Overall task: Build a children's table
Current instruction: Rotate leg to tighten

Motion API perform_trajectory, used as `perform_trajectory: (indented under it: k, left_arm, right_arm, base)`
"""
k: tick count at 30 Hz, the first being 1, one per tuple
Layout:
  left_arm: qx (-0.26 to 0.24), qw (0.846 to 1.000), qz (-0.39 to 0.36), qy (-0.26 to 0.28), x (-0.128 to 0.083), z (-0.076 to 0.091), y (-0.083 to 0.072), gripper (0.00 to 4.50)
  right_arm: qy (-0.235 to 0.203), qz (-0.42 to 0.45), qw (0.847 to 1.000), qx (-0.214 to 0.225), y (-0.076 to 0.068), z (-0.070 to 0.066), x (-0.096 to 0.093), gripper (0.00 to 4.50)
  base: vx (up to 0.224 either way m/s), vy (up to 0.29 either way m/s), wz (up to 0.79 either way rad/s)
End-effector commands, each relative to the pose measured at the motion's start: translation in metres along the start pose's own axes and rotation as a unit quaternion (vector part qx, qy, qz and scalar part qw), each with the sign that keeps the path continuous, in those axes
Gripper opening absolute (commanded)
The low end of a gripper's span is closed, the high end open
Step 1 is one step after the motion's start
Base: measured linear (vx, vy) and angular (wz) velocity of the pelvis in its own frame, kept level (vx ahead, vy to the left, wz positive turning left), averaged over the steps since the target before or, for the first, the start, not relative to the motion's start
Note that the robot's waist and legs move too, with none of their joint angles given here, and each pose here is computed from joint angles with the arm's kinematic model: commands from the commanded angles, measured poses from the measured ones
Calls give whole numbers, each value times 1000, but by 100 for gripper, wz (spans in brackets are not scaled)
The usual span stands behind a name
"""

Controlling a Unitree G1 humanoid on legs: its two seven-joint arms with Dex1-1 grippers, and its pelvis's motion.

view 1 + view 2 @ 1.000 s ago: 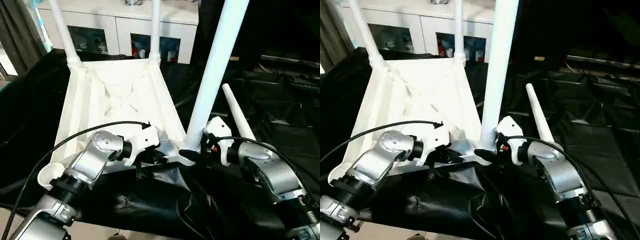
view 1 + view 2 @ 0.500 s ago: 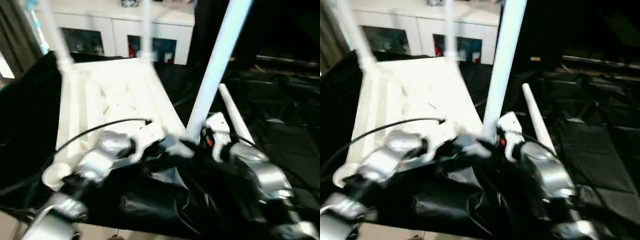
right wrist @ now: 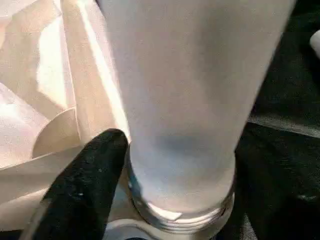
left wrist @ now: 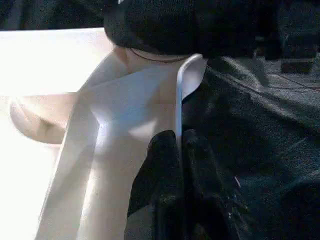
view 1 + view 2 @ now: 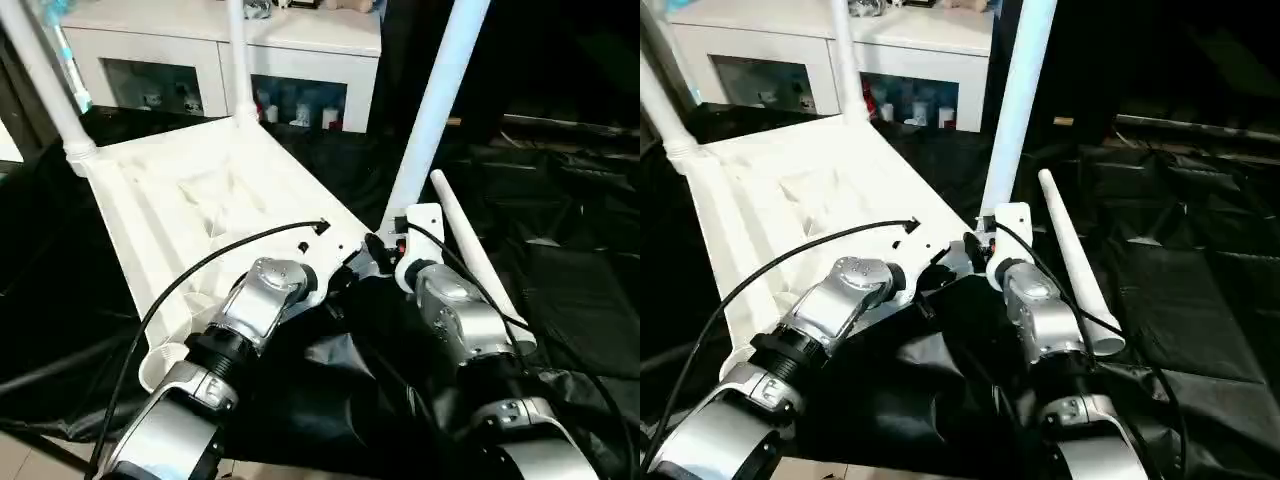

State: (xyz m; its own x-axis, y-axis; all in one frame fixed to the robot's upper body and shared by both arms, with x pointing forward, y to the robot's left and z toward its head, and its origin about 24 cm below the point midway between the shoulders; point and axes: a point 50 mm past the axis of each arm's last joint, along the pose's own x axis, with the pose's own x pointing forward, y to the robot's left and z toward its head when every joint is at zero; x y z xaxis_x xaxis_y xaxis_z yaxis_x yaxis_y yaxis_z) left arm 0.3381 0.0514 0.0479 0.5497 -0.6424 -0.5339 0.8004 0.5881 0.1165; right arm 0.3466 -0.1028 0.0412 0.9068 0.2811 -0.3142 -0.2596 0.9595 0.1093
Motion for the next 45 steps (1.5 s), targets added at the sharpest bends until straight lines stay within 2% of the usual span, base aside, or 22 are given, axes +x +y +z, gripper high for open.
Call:
perform_trajectory:
  k: [1, 5, 7, 8, 10, 12, 20, 27, 33, 40, 42, 43, 44, 45]
  left_arm:
    - [41, 998, -20, -53, 0, 18, -3, 0]
    - [57, 996, -52, -50, -9, 10, -1, 0]
    - [68, 994, -68, -47, -14, 5, 3, 0]
    - [71, 993, -84, -43, -19, 0, 5, 0]
    - [70, 993, -87, -41, -20, -1, 5, 0]
    - [101, 982, -152, -56, -31, -5, 0, 0]
    - [122, 963, -235, -59, -52, -13, -2, 0]
    - [125, 960, -245, -55, -58, -17, -1, 0]
    - [124, 961, -242, -55, -59, -17, -1, 0]
    - [121, 962, -239, -58, -58, -16, 0, 0]
    - [116, 964, -231, -60, -56, -15, 0, 0]
    - [107, 968, -219, -60, -54, -14, 2, 0]
    - [91, 977, -184, -62, -49, -12, 5, 0]
    - [89, 978, -180, -62, -48, -12, 5, 0]
  right_arm:
    - [37, 57, 998, -14, 14, -15, 1, 365]
    - [30, 101, 993, -58, 2, -7, -8, 365]
    - [27, 134, 987, -85, -5, -4, -15, 365]
    - [27, 163, 980, -112, -11, -2, -22, 365]
    - [27, 170, 978, -120, -12, -2, -23, 365]
    - [30, 223, 963, -147, -17, 0, -36, 365]
    - [45, 314, 933, -172, -22, 4, -61, 365]
    - [57, 332, 924, -179, -22, 2, -66, 365]
    - [62, 334, 923, -178, -21, -1, -67, 304]
    - [64, 323, 930, -167, -21, -5, -66, 277]
    - [61, 311, 936, -154, -21, -7, -65, 275]
    - [56, 292, 945, -138, -20, -9, -62, 275]
    - [50, 249, 961, -109, -19, -13, -56, 274]
    - [49, 243, 963, -105, -18, -13, -55, 274]
  base:
    - [0, 0, 0]
    - [0, 0, 0]
    - [0, 0, 0]
    - [0, 0, 0]
    - [0, 0, 0]
    - [0, 0, 0]
    - [0, 0, 0]
    - [0, 0, 0]
    - [0, 0, 0]
    - [0, 0, 0]
    - [0, 0, 0]
    - [0, 0, 0]
    - [0, 0, 0]
    - [0, 0, 0]
